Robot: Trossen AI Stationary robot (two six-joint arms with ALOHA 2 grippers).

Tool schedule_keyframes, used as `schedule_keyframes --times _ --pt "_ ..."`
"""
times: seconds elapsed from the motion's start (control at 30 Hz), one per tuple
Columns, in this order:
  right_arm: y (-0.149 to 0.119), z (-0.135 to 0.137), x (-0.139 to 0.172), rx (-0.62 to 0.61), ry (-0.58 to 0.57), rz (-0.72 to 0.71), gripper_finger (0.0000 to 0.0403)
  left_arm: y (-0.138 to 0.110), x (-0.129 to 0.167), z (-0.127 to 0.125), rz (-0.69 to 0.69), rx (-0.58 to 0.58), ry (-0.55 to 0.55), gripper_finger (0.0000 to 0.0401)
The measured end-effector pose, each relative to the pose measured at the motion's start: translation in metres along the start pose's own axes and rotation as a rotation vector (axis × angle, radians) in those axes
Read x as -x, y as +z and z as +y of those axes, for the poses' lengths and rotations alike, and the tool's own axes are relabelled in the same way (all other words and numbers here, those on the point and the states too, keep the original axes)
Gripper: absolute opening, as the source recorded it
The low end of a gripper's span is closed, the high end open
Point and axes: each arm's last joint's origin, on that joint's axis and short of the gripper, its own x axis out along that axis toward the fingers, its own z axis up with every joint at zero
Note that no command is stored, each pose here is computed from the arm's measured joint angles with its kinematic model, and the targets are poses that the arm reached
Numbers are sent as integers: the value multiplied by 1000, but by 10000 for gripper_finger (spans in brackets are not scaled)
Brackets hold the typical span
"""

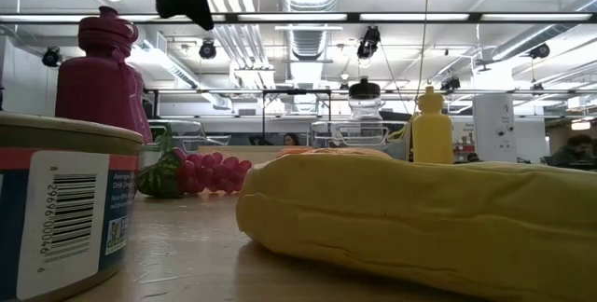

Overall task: Pick & Place Food Item
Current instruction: Put the purple grapes into the left transparent bin

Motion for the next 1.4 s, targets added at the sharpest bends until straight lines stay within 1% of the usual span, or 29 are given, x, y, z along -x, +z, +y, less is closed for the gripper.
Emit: schedule_keyframes --times 0.17,0.37,0.5,0.57,0.7,0.9,0.97,1.13,1.4 --pt "0 0 0 1 0 0 27 1 -6 7 8 252 23 10" --pt "0 0 0 32 0 0 27 5 -32 2 76 325 65 9" --pt "0 0 0 47 0 0 27 6 -55 -1 152 378 118 3" --pt "0 0 0 52 0 0 27 6 -65 -3 187 399 121 2" --pt "0 0 0 57 0 0 27 5 -84 -6 253 398 138 2" --pt "0 0 0 72 0 0 27 4 -99 -9 301 392 154 2" --pt "0 0 0 72 0 0 27 3 -102 -9 309 391 158 8" --pt "0 0 0 72 0 -1 27 3 -107 -10 323 389 167 40" --pt "0 0 0 75 0 -1 27 2 -109 -10 329 392 168 106"
